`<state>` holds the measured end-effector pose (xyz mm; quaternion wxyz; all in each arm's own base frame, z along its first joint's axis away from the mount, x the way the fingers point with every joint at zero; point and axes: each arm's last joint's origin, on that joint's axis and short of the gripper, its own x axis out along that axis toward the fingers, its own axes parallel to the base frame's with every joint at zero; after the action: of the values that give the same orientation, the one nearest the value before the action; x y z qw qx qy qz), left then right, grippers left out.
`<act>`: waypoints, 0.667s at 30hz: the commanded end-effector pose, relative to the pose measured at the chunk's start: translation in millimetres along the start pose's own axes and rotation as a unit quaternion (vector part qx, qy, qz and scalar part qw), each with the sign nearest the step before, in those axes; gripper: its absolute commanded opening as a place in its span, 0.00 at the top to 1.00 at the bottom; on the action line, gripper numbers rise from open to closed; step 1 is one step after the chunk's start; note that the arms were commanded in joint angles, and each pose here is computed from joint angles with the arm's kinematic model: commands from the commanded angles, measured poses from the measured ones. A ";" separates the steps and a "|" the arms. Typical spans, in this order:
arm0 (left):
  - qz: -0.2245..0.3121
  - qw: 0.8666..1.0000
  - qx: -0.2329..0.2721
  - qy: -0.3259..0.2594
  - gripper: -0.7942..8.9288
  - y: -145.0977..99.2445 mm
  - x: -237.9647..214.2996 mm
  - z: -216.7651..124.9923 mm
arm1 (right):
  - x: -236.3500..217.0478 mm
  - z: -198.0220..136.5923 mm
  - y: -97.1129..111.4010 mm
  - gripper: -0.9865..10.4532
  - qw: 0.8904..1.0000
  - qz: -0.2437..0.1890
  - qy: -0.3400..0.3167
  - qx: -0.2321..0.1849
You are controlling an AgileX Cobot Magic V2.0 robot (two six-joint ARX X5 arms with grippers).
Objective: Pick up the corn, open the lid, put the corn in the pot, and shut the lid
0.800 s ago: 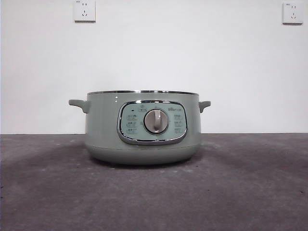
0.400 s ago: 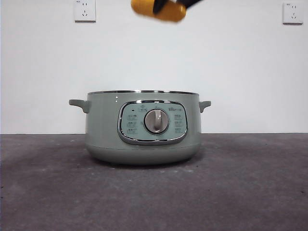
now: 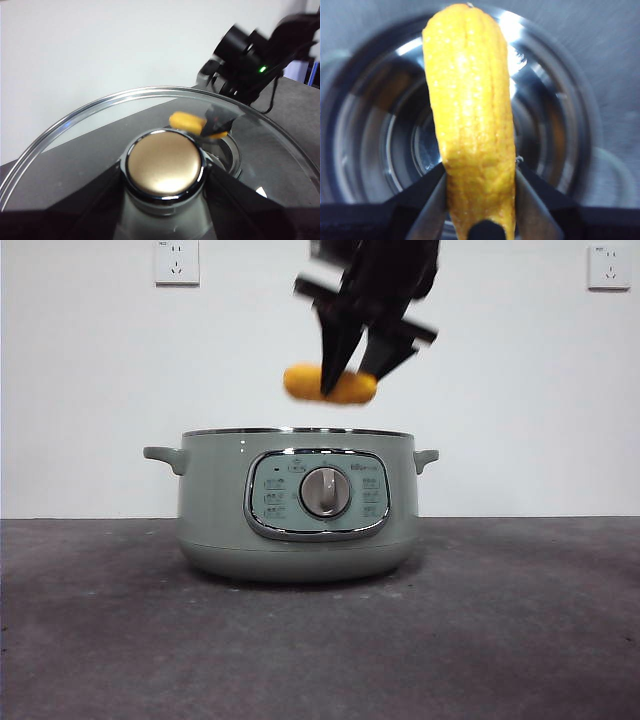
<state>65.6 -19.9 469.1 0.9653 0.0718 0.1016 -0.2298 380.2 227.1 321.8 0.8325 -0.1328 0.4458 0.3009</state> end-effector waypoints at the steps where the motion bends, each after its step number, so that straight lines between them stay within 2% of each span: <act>1: 0.004 0.999 0.011 -0.030 0.92 0.1 -3.4 6.5 | 23.7 -0.6 0.9 0.92 1.000 0.009 0.020 -0.012; 7: 0.004 1.000 0.011 -0.029 0.92 0.1 -3.2 6.3 | 57.6 -7.1 3.4 0.92 0.998 0.016 0.053 -0.016; 20: -0.022 0.999 0.007 -0.025 0.92 0.5 2.8 7.0 | 95.0 -17.0 2.8 0.92 0.996 0.020 0.088 -0.017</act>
<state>73.3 -22.6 467.6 0.9587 0.0672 0.1131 -0.2520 406.0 252.9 241.3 0.7849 -0.1560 0.5155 0.3065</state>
